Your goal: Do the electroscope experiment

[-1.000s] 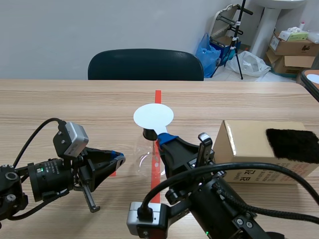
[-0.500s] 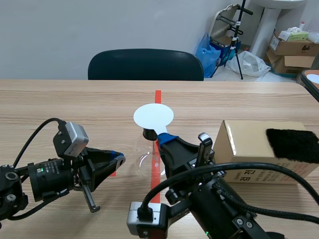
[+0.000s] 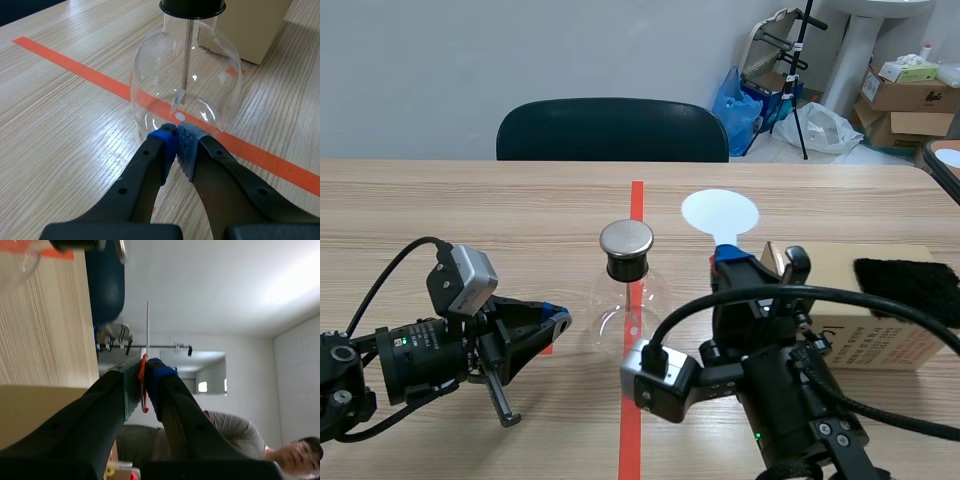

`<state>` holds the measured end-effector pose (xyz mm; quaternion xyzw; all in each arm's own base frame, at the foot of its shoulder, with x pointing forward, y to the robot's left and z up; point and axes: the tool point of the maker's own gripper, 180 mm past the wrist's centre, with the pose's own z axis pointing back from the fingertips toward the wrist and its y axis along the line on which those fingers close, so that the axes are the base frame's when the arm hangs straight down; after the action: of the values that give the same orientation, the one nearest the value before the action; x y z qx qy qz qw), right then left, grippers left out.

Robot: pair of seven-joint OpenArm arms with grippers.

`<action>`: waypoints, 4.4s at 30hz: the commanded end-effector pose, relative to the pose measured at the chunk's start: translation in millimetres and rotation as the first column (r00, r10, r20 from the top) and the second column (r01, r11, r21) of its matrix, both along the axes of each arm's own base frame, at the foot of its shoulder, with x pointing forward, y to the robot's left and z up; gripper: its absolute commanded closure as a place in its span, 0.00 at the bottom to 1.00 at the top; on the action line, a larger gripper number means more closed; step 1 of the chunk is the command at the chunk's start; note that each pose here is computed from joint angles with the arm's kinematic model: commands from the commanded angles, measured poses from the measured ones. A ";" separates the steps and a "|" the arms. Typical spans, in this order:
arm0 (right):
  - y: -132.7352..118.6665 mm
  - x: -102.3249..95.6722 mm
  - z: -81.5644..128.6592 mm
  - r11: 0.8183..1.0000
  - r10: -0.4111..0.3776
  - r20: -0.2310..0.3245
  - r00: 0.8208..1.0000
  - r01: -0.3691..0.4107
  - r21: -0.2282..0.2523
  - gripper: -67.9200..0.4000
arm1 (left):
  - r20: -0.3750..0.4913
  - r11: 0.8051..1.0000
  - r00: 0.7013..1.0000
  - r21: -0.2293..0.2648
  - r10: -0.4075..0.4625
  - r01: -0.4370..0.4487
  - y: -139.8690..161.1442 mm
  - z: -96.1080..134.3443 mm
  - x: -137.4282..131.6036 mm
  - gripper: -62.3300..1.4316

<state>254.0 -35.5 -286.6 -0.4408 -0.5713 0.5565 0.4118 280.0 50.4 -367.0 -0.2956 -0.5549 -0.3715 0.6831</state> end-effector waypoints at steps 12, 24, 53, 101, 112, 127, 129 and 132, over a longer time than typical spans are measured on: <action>-42.5 12.7 17.0 0.973 -0.228 0.050 0.972 0.227 0.033 0.97 | 0.026 0.999 1.000 -0.033 -0.004 0.005 -4.8 11.4 3.3 0.93; -43.9 12.8 17.0 0.971 -0.236 0.050 0.970 0.235 0.034 0.97 | 0.026 0.999 1.000 -0.033 -0.004 0.005 -4.8 11.4 3.3 0.93; -43.7 12.7 17.0 0.972 -0.236 0.050 0.971 0.234 0.034 0.97 | 0.026 0.999 1.000 -0.033 -0.004 0.005 -4.8 11.4 3.3 0.93; -43.6 12.7 17.0 0.972 -0.236 0.050 0.971 0.234 0.034 0.97 | 0.026 0.999 1.000 -0.033 -0.004 0.005 -4.8 11.4 3.3 0.93; -43.6 12.6 16.9 0.972 -0.236 0.049 0.971 0.234 0.034 0.97 | 0.026 0.999 1.000 -0.033 -0.004 0.005 -4.8 11.4 3.3 0.93; -43.6 12.6 16.9 0.972 -0.236 0.049 0.971 0.234 0.034 0.97 | 0.026 0.999 1.000 -0.033 -0.004 0.005 -4.8 11.4 3.3 0.93; -43.6 12.6 16.9 0.972 -0.236 0.049 0.971 0.234 0.034 0.97 | 0.026 0.999 1.000 -0.033 -0.004 0.005 -4.8 11.4 3.3 0.93; -43.6 12.6 16.9 0.972 -0.236 0.049 0.971 0.234 0.034 0.97 | 0.026 0.999 1.000 -0.033 -0.004 0.005 -4.8 11.4 3.3 0.93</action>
<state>260.6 -76.2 -285.9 -0.5016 -0.5204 0.5022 0.4747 280.0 50.4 -367.0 -0.2956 -0.5549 -0.3715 0.6831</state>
